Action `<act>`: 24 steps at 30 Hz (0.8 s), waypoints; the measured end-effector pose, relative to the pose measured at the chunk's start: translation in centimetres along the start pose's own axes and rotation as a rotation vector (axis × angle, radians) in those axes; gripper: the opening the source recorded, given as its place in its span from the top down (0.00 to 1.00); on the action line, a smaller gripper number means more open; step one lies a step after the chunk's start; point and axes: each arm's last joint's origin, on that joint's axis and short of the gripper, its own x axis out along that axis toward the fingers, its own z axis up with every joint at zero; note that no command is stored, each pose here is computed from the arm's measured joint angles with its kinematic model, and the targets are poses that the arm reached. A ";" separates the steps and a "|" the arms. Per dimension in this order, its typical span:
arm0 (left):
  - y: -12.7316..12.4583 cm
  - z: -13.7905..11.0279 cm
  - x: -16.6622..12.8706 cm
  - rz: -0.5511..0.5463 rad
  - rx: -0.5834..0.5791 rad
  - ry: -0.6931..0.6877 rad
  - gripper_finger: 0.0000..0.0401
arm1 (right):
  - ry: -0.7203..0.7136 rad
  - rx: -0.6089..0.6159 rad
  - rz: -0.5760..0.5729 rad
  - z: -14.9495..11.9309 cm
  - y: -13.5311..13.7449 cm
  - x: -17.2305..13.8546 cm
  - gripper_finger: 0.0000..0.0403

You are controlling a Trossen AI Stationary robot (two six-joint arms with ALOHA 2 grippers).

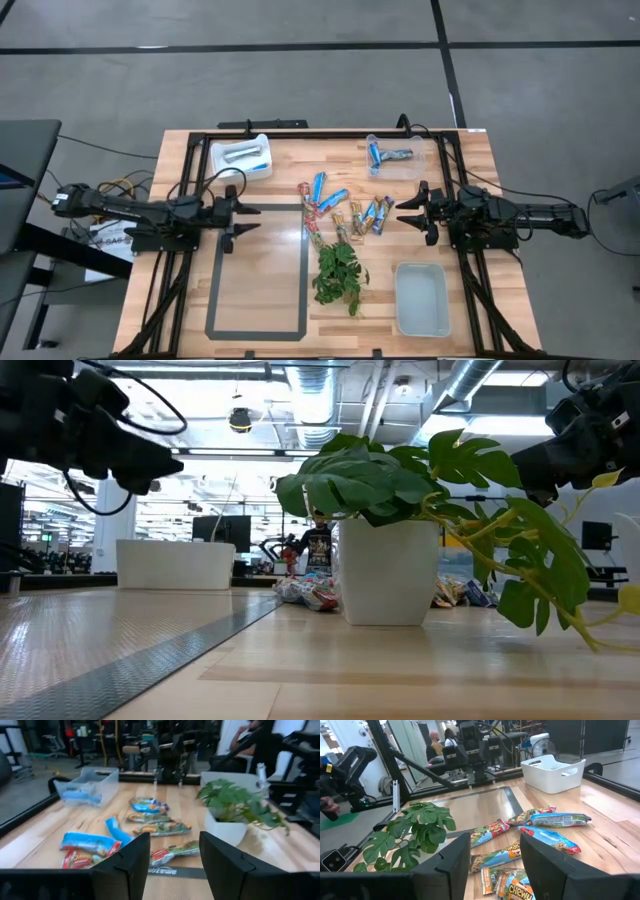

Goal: Pick and place Granola Bars by type
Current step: Put the blue granola bar into the transparent bin

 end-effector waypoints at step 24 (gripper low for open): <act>-0.2 0.6 -2.8 -0.195 -0.033 -0.107 0.59 | 0.000 0.000 0.000 0.0 0.0 0.0 0.59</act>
